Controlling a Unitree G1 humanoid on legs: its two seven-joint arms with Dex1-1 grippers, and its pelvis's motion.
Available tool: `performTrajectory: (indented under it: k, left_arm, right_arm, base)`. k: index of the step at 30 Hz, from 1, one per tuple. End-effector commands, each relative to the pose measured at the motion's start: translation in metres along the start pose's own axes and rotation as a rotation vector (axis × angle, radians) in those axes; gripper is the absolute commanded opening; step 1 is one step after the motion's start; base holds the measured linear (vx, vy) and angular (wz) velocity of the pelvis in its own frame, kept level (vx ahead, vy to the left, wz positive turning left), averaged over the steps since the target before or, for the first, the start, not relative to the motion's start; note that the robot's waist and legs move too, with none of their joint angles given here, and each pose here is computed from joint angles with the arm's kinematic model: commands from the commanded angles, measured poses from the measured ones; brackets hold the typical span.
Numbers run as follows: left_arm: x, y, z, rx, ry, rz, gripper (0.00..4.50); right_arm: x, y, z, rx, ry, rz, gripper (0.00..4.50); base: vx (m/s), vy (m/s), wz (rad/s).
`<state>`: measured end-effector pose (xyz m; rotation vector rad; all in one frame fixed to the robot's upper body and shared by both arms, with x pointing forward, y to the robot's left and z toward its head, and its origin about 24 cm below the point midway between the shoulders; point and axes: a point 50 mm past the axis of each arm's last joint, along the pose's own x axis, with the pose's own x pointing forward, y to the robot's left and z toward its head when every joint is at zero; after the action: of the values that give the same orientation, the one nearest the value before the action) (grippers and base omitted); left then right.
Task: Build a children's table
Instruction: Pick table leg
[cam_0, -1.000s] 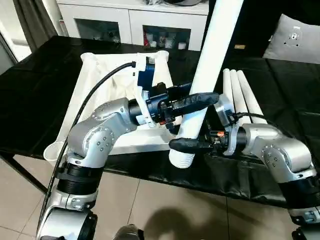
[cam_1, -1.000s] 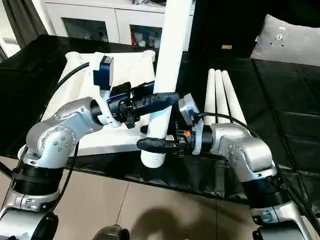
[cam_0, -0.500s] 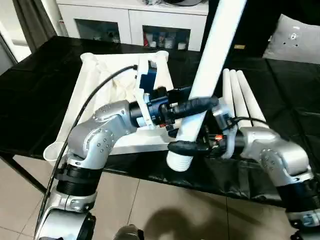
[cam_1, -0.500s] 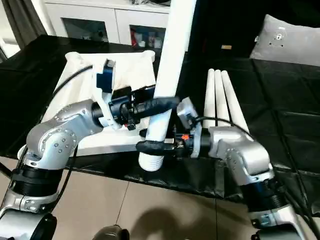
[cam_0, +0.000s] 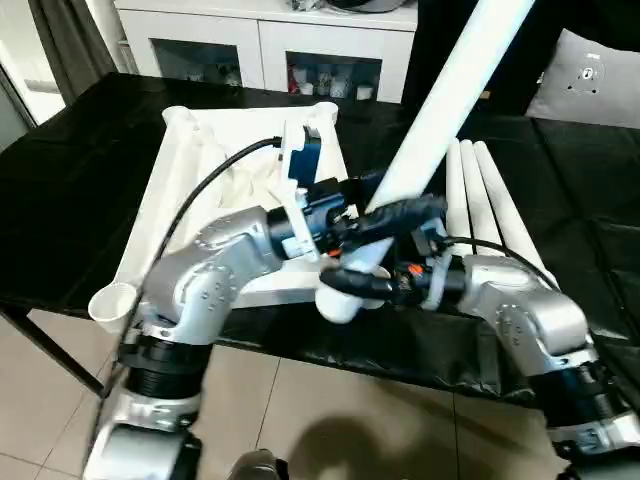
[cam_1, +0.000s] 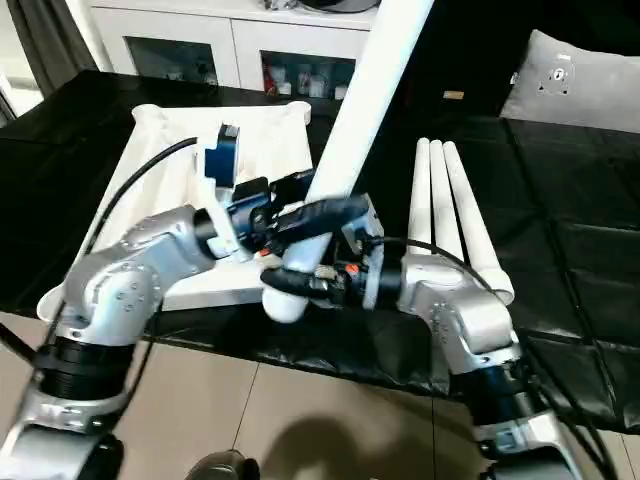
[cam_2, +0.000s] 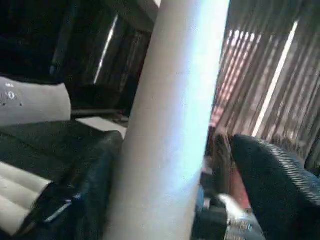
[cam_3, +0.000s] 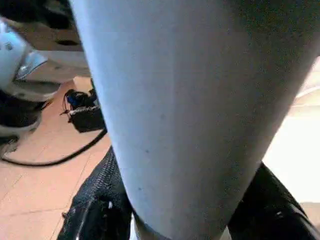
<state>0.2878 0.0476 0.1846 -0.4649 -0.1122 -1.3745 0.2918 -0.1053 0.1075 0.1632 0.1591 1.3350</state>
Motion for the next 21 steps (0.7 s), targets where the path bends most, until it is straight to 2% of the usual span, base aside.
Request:
performTrajectory:
  k: [1, 5, 6, 9, 10, 12, 16, 17, 18, 20, 21]
  left_arm:
    - [0.022, -0.024, 0.013, 0.020, -0.061, -0.173, 3.88]
    - [0.011, -0.005, 0.024, 0.010, -0.155, -0.027, 3.88]
    - [-0.003, 0.009, 0.026, 0.009, -0.170, 0.081, 3.88]
    - [-0.021, 0.021, 0.026, 0.022, -0.154, 0.180, 3.88]
    - [-0.032, 0.026, 0.023, 0.046, -0.115, 0.235, 3.88]
    - [-0.038, 0.028, 0.021, 0.068, -0.081, 0.270, 3.88]
    - [-0.067, 0.038, 0.007, 0.164, 0.125, 0.389, 3.88]
    - [-0.067, 0.038, 0.007, 0.164, 0.125, 0.389, 3.88]
    - [-0.079, 0.039, 0.001, 0.211, 0.220, 0.413, 3.88]
    - [-0.089, 0.039, -0.006, 0.250, 0.302, 0.420, 3.88]
    - [-0.097, 0.038, -0.012, 0.277, 0.379, 0.415, 3.88]
  right_arm:
    - [-0.003, -0.008, -0.012, 0.062, 0.051, -0.093, 1.94]
    - [-0.005, -0.007, -0.008, 0.077, -0.043, -0.130, 1.93]
    - [-0.009, -0.006, -0.009, 0.082, -0.054, -0.177, 1.93]
    - [-0.014, -0.004, -0.011, 0.086, -0.061, -0.202, 1.92]
    - [-0.017, -0.003, -0.011, 0.085, -0.074, -0.223, 1.92]
    - [-0.018, -0.002, -0.011, 0.083, -0.082, -0.236, 1.92]
    - [-0.023, -0.006, -0.008, 0.011, -0.103, -0.348, 1.92]
    - [-0.023, -0.006, -0.008, 0.011, -0.103, -0.348, 1.92]
    - [-0.026, -0.013, -0.007, -0.004, -0.106, -0.437, 1.92]
    - [-0.028, -0.018, -0.008, -0.018, -0.102, -0.500, 1.92]
    - [-0.029, -0.021, -0.008, -0.034, -0.092, -0.540, 1.91]
  base:
    - [0.000, 0.000, 0.00]
    - [0.000, 0.000, 0.00]
    - [0.000, 0.000, 0.00]
    - [0.000, 0.000, 0.00]
    - [0.000, 0.000, 0.00]
    - [0.000, 0.000, 0.00]
    - [0.000, 0.000, 0.00]
    - [0.000, 0.000, 0.00]
    - [0.000, 0.000, 0.00]
    - [0.000, 0.000, 0.00]
    - [0.000, 0.000, 0.00]
